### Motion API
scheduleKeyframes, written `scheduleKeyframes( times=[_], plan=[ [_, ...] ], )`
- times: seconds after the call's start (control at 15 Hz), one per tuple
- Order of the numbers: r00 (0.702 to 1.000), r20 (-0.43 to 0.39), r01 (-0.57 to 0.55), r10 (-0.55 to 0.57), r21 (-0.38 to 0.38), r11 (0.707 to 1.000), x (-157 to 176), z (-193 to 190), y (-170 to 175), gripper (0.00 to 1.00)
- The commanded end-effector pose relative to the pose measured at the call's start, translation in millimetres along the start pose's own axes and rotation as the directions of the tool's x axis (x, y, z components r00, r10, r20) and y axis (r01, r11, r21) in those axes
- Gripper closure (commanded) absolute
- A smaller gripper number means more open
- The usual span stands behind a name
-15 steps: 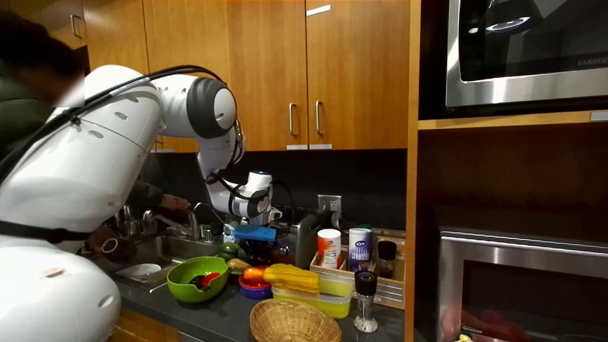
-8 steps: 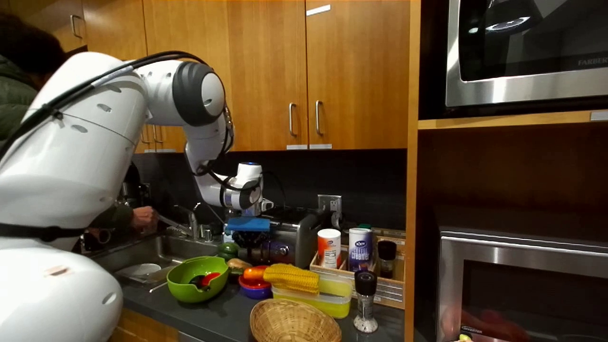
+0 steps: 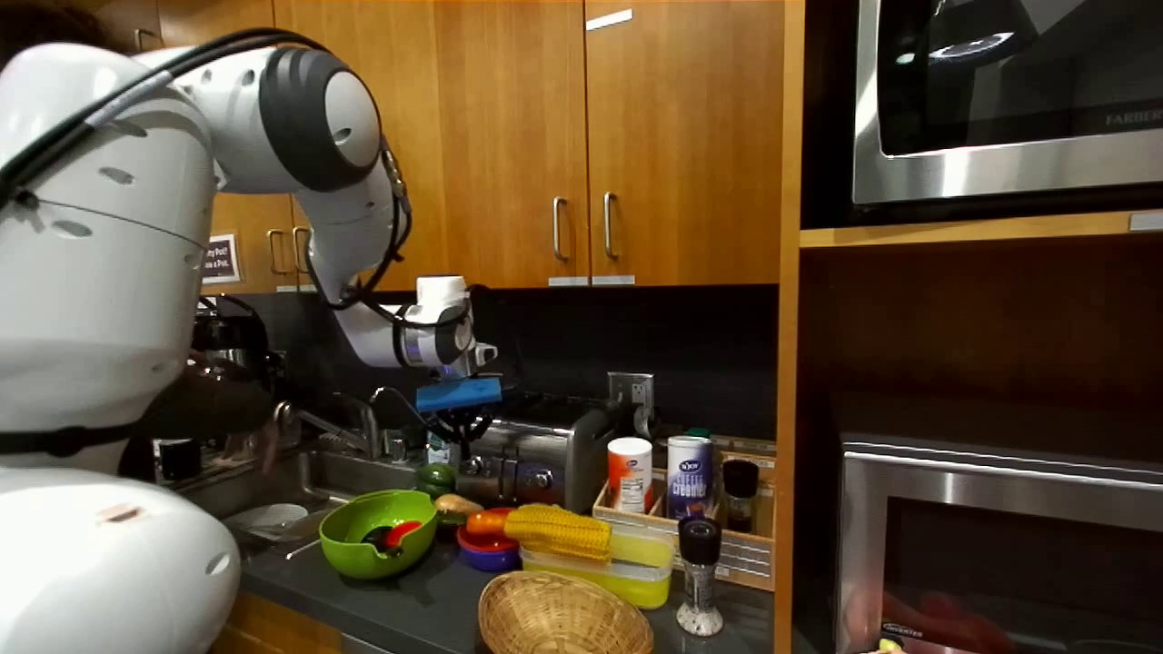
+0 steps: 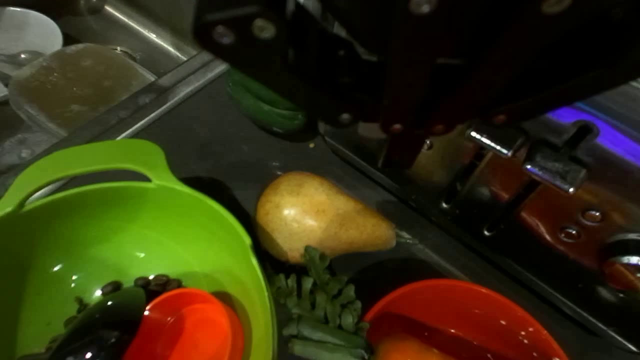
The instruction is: Push the right lever on the toaster downwards.
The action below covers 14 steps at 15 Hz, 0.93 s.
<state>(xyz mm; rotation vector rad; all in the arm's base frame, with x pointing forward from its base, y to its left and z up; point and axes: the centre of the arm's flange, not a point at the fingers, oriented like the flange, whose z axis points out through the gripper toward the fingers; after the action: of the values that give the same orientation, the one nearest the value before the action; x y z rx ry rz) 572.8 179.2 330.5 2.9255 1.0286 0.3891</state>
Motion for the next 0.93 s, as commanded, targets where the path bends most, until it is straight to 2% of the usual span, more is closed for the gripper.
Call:
scheduleKeyframes(
  times=[0.0, 0.47, 0.87],
  plan=[
    [0.999, -0.030, 0.029, -0.030, -0.058, 0.998, -18, -28, 1, 1.00],
    [0.994, -0.096, -0.060, 0.050, -0.107, 0.992, -14, -27, 38, 1.00],
    [0.977, -0.117, -0.188, 0.178, -0.085, 0.979, -2, -17, 43, 1.00]
  ],
)
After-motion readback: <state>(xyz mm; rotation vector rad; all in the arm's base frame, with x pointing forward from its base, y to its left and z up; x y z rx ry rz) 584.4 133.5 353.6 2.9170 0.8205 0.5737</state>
